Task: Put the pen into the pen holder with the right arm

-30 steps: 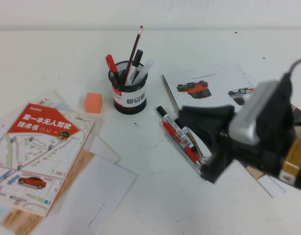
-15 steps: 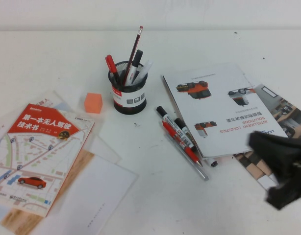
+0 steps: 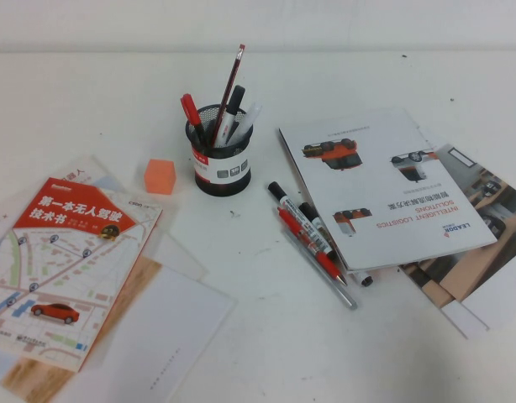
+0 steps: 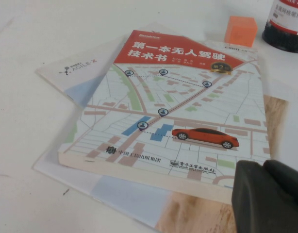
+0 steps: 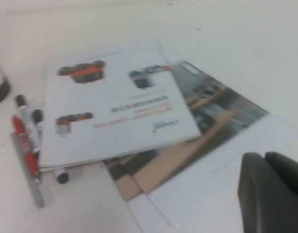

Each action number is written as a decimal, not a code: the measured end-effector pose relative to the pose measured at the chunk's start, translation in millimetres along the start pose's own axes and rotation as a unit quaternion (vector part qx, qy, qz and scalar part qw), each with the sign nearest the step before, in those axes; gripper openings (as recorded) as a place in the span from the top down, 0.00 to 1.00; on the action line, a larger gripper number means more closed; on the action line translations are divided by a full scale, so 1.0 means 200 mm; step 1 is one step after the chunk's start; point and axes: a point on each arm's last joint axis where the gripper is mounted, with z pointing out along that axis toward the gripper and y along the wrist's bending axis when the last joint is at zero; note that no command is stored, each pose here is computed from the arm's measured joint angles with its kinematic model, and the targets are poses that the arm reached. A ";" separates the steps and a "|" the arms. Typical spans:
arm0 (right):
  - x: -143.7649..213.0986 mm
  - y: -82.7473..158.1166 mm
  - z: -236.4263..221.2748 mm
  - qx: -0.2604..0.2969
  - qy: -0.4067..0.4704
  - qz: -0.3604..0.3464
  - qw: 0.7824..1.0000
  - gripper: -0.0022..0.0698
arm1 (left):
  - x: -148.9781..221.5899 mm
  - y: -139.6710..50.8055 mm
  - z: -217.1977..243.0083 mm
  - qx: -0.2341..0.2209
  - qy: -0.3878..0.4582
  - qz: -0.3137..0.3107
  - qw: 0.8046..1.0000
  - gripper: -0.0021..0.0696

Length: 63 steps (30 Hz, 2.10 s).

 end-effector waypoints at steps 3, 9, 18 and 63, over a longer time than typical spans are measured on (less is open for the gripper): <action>0.02 -0.04 -0.06 0.029 -0.012 0.019 0.999 1.00 | 0.00 0.00 0.00 0.000 0.000 0.000 1.000 0.98; 0.03 -0.05 -0.09 0.048 -0.033 0.032 0.998 1.00 | 0.00 0.00 0.00 0.000 0.000 0.000 1.000 0.98; 0.06 -0.01 -0.04 -0.004 -0.122 -0.065 0.990 1.00 | 0.00 0.00 0.00 0.000 0.000 0.000 1.000 0.98; 0.48 -0.05 0.05 -0.002 -0.030 0.026 0.999 1.00 | 0.00 0.00 0.00 0.000 0.000 0.000 1.000 0.98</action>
